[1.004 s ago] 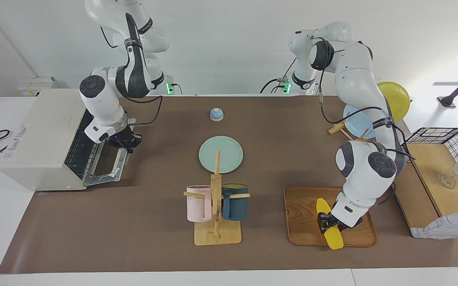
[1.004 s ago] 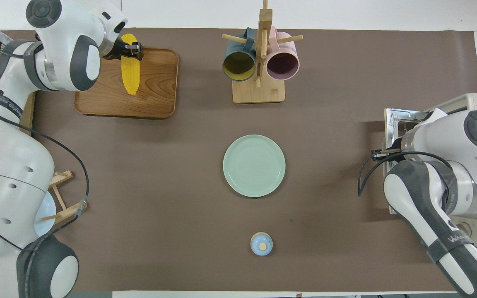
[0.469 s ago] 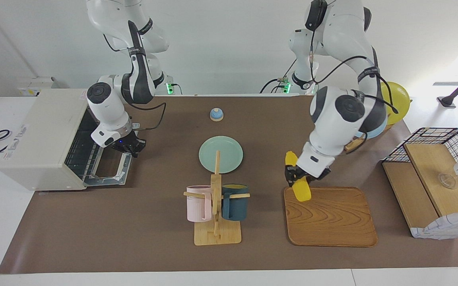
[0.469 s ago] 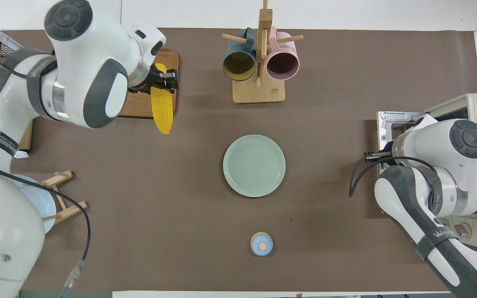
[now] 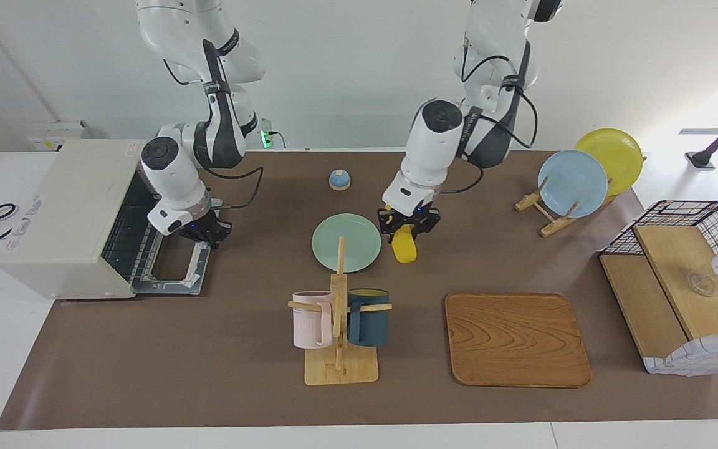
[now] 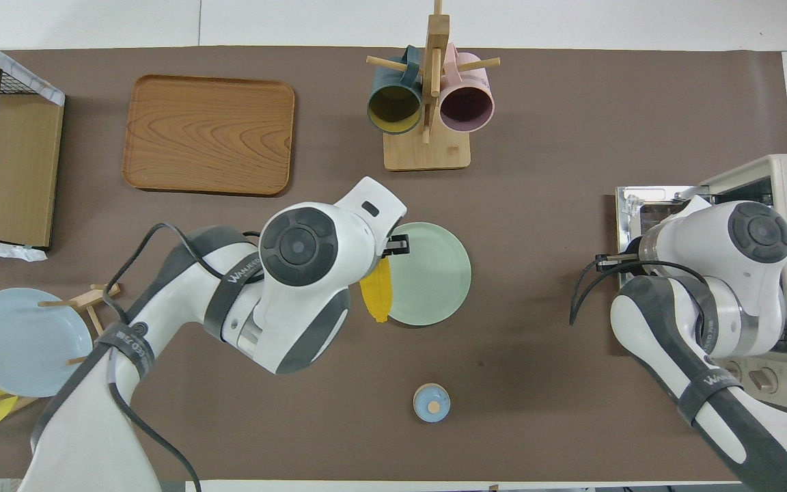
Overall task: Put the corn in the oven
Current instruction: 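Set the corn on the plate while the right gripper opens the oven, then open the left gripper and withdraw while the right gripper reaches the plate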
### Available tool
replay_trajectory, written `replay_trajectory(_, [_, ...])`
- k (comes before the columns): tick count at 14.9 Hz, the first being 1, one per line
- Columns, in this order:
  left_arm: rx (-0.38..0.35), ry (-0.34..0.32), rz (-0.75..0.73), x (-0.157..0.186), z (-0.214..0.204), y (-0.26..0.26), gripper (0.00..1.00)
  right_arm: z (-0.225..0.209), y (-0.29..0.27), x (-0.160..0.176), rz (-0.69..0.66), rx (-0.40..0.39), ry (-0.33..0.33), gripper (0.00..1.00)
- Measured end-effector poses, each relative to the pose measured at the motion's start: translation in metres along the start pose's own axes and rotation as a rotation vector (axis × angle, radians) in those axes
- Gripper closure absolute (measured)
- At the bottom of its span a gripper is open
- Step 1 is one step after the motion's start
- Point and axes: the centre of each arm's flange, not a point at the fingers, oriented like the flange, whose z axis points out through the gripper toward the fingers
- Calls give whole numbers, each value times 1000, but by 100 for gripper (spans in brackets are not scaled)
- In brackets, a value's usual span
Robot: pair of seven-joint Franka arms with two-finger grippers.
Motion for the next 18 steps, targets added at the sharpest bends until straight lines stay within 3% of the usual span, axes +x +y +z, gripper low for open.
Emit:
replay_trajectory(4, [-30, 9, 40, -29, 38, 30, 47, -9, -44, 4, 14, 28, 17, 99])
replay_trajectory(10, [-44, 22, 30, -22, 79, 27, 47, -60, -104, 23, 28, 35, 13, 95])
replay_trajectory(13, [-46, 29, 33, -19, 77, 27, 46, -63, -129, 19, 25, 36, 16, 67])
replay_trajectory(14, [-46, 30, 32, -18, 77, 26, 41, -64, -141, 16, 9, 36, 19, 57])
replay_trajectory(16, [-46, 37, 28, -12, 73, 23, 19, -67, -160, 13, -17, 38, 24, 40])
replay_trajectory(18, [-37, 38, 14, 2, 58, 13, 0, -68, -164, 12, -22, 38, 26, 15])
